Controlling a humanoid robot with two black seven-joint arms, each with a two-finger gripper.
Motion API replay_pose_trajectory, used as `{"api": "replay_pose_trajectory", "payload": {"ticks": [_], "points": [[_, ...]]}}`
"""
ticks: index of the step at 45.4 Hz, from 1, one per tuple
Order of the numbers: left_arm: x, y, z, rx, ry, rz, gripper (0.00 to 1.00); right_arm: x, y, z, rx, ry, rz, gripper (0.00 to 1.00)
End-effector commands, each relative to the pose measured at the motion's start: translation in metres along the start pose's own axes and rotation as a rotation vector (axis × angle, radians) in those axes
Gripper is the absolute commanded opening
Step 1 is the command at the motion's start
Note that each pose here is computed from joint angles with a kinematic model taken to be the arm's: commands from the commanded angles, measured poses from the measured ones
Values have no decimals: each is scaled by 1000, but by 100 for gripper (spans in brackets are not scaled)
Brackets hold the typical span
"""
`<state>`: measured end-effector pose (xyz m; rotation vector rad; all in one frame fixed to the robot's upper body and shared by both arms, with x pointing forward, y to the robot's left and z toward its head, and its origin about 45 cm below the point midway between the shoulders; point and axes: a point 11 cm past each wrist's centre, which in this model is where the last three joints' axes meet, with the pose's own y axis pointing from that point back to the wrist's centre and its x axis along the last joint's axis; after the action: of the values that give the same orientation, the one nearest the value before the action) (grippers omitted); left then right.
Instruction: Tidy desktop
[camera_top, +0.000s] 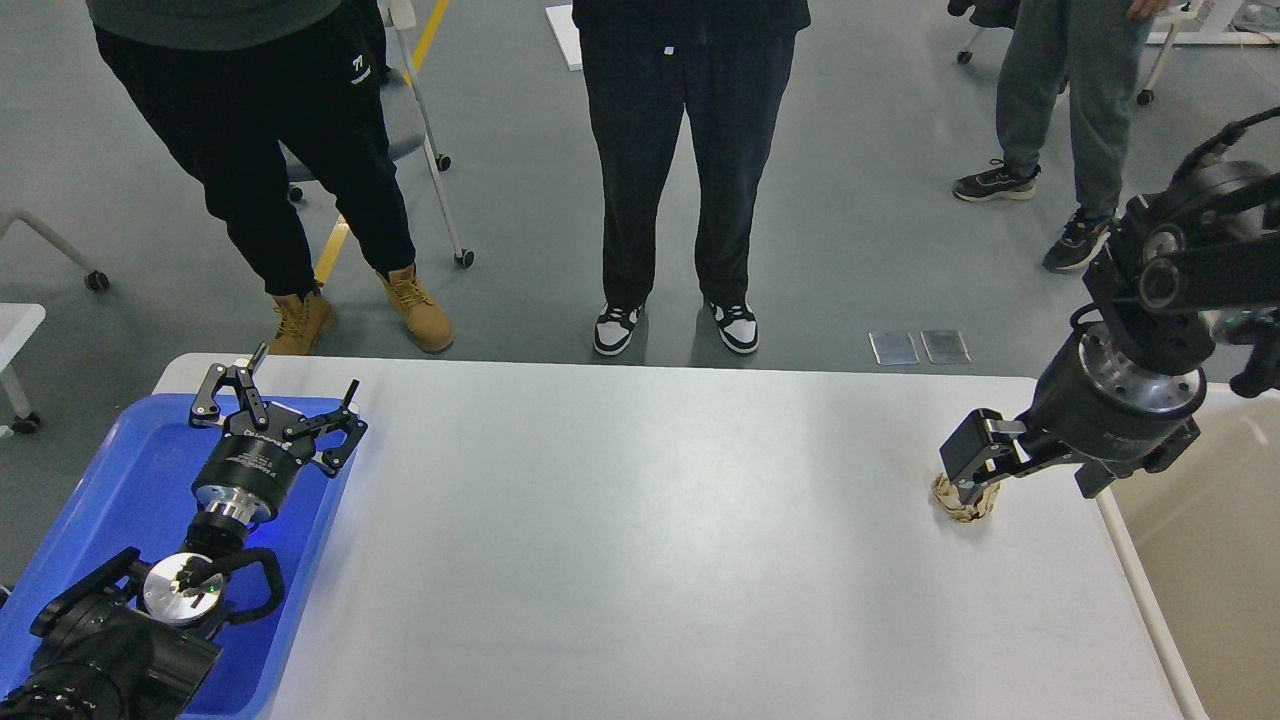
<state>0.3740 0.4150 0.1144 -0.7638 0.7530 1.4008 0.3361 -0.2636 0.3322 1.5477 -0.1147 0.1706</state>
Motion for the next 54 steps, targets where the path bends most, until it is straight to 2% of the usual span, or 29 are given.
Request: {"api": "replay_pose_trajectory", "payload": {"ticks": [1, 10, 24, 35, 54], "points": [[0, 0, 0, 0, 0, 0, 100, 14, -11, -10, 3, 19, 17, 100], [0, 0, 0, 0, 0, 0, 100, 32, -28, -21, 42, 17, 45, 100], [0, 0, 0, 0, 0, 0, 100, 64, -91, -20, 76, -41, 90, 100], [-1, -1, 0, 0, 0, -2, 100, 85, -149, 10, -6, -42, 175, 100], [0, 0, 0, 0, 0, 0, 100, 64, -212, 47, -103, -73, 200, 100]]}}
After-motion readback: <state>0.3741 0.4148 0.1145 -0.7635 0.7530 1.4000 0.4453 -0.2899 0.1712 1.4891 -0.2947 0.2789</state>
